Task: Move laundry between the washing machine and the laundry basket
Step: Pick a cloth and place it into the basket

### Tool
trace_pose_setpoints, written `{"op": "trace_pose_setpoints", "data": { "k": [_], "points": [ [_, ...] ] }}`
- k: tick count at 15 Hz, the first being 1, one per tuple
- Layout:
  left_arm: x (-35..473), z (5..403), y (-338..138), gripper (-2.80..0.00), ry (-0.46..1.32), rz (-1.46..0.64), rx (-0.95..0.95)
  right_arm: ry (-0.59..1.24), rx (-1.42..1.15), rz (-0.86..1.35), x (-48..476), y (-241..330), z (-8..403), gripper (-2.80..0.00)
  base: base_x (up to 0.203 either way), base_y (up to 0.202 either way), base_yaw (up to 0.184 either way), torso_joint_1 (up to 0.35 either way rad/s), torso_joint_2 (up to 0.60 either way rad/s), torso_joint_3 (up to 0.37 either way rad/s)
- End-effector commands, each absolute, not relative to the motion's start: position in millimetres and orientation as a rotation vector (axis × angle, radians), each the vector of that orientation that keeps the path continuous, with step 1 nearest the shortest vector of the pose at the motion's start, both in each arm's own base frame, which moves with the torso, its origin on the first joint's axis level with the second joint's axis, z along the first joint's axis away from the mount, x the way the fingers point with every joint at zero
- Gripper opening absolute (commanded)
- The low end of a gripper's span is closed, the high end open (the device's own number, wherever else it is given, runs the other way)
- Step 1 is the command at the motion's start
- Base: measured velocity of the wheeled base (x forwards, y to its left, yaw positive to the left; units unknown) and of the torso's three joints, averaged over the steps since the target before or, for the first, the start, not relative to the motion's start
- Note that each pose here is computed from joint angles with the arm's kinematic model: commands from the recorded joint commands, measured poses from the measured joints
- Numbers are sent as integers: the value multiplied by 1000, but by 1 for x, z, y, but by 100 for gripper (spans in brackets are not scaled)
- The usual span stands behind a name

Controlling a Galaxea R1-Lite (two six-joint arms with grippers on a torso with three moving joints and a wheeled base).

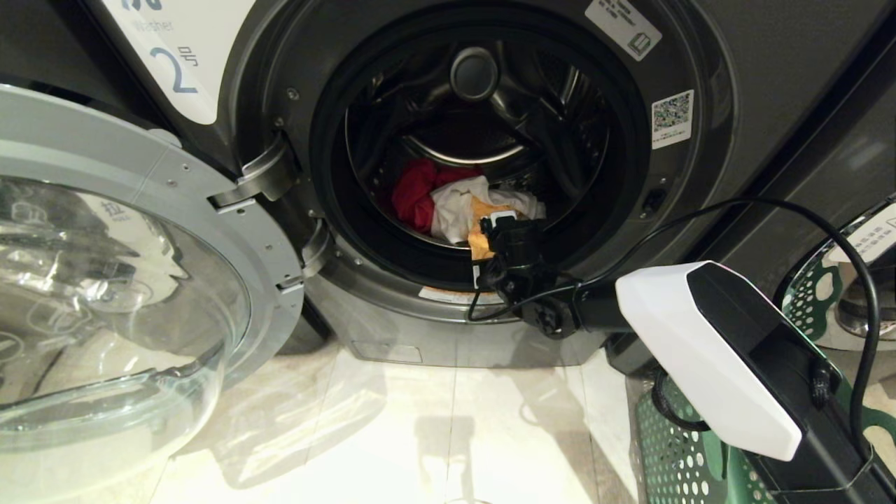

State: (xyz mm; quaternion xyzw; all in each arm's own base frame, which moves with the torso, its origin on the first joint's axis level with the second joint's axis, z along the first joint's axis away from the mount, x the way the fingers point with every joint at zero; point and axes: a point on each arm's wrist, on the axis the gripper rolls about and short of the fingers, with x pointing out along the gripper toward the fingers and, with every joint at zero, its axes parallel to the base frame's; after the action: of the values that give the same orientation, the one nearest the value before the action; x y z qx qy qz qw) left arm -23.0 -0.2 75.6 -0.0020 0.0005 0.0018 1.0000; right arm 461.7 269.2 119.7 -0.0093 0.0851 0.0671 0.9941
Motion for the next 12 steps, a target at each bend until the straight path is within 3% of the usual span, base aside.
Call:
{"op": "trace_pose_setpoints", "data": {
  "k": [1, 7, 12],
  "points": [
    [-23, 76, 0, -280, 0, 5, -5, 114, 9, 135, 454, 266, 151, -280, 0, 0, 0, 0, 0, 0],
    [-23, 76, 0, -280, 0, 4, -5, 19, 33, 171, 416, 279, 214, -280, 0, 0, 0, 0, 0, 0],
    [-23, 76, 0, -280, 0, 5, -5, 71, -31, 159, 384, 277, 218, -280, 0, 0, 0, 0, 0, 0]
  ]
}}
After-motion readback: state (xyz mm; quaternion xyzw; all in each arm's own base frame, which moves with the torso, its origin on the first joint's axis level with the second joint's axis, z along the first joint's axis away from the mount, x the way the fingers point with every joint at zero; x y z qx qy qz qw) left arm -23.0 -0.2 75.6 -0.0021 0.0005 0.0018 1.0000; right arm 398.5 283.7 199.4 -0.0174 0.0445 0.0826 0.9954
